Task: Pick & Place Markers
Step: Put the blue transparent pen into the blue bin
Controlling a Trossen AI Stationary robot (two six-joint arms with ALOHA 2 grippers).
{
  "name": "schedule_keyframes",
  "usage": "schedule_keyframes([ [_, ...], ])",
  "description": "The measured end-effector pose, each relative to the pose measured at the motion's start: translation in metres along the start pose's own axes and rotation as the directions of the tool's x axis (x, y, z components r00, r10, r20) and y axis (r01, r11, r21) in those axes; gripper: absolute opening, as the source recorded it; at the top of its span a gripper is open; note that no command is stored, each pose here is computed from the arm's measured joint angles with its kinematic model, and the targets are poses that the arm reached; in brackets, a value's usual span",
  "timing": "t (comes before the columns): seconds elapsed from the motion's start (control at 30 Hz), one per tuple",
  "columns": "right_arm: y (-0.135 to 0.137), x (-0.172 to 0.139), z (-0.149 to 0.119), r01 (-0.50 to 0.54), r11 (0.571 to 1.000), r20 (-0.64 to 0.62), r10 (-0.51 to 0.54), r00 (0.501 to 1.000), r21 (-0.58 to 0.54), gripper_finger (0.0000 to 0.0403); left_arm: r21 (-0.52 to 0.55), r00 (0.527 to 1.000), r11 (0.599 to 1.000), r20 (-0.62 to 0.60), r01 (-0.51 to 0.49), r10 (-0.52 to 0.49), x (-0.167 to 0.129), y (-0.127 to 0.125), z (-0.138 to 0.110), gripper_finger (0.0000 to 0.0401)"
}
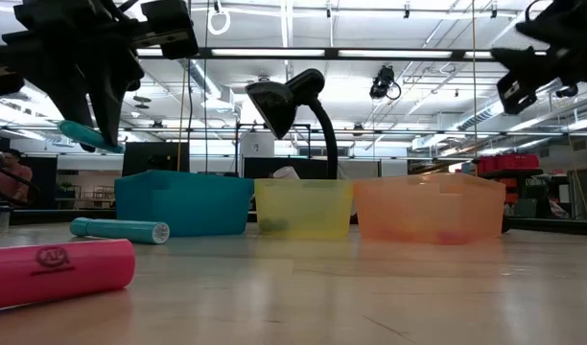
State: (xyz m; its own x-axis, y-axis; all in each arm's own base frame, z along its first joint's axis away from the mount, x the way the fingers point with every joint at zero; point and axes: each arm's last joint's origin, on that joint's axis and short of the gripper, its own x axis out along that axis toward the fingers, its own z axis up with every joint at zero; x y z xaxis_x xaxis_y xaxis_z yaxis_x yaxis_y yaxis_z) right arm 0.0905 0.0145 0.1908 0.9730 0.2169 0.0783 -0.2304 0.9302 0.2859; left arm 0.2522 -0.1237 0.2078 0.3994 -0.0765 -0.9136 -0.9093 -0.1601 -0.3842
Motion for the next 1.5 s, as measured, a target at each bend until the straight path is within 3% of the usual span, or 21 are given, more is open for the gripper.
schedule_keyframes([
  [0.17, -0.009, 0.003, -0.019, 0.110, 0.994, -0.015, -0.110, 0.994, 0.019, 0.0160, 0.009, 1.000, 1.000, 0.000, 0.001, -0.001, 0.000, 0.000, 0.000, 0.0038],
  [0.4, -0.010, 0.003, -0.017, 0.160, 0.986, 0.008, -0.159, 0.987, -0.044, 0.0160, -0.019, 1.000, 1.000, 0.018, 0.023, -0.022, 0.000, -0.003, 0.003, 0.0038],
  [0.8, -0.011, 0.003, -0.017, 0.188, 0.980, 0.019, -0.187, 0.982, -0.071, 0.0160, -0.070, 0.964, 0.977, 0.193, 0.200, -0.184, 0.002, -0.033, 0.040, 0.0038],
  [1.07, -0.011, 0.003, -0.017, 0.188, 0.980, 0.019, -0.187, 0.982, -0.070, 0.0160, -0.106, 0.953, 0.984, 0.281, 0.146, -0.112, -0.003, -0.034, 0.068, 0.0038],
  [1.5, -0.011, 0.003, -0.017, 0.186, 0.980, 0.018, -0.185, 0.983, -0.070, 0.0160, -0.157, 0.914, 0.975, 0.396, 0.160, -0.086, -0.034, -0.033, 0.112, 0.0038],
])
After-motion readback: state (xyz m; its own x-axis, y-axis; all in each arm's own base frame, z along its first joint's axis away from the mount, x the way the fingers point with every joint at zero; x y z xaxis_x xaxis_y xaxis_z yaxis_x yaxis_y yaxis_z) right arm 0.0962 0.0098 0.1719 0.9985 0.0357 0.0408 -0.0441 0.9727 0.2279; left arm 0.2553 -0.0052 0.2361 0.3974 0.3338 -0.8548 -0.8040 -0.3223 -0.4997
